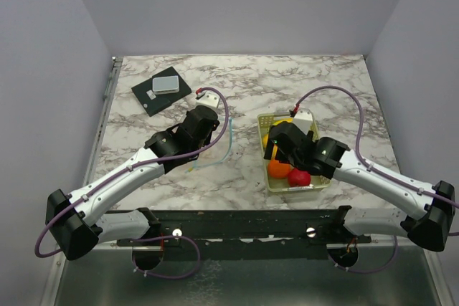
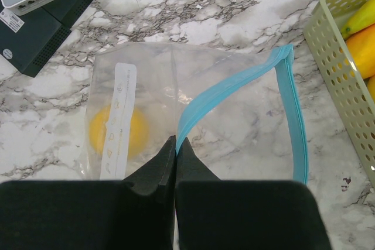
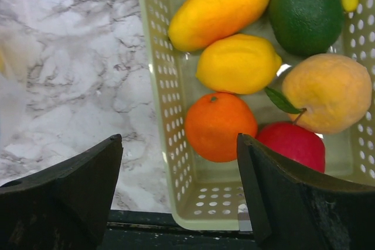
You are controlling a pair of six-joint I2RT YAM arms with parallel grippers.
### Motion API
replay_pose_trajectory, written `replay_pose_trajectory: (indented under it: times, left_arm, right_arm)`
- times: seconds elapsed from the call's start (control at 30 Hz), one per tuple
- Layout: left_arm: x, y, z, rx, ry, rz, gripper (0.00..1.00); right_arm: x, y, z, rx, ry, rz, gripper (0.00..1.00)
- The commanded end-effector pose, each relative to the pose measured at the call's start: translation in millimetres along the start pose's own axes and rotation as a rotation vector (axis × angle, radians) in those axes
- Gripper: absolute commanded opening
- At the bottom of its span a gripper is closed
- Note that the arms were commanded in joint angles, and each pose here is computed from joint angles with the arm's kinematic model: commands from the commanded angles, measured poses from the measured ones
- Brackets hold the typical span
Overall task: Place the food in the zip-top bag and seal the zipper
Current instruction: Pick up the fake fruit from the bin.
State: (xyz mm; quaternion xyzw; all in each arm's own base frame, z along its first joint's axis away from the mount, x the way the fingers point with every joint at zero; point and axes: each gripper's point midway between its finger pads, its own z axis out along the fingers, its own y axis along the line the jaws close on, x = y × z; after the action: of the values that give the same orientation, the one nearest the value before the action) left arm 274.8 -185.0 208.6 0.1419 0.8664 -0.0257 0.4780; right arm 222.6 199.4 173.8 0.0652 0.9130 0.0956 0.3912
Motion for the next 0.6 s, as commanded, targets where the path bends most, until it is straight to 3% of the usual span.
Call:
replay_pose_trajectory:
  times: [0.0,0.57]
  left_arm:
    - [2,-2,1,0.007,-0.005,0.007,0.0]
    - [3,-3,2,0.01,-0.001,0.01,0.0]
  right_arm:
    - [22,-32,10,0.143,0.038,-0.045,0.83]
    - [54,-42,52,0.21,0.129,-0.089,0.85]
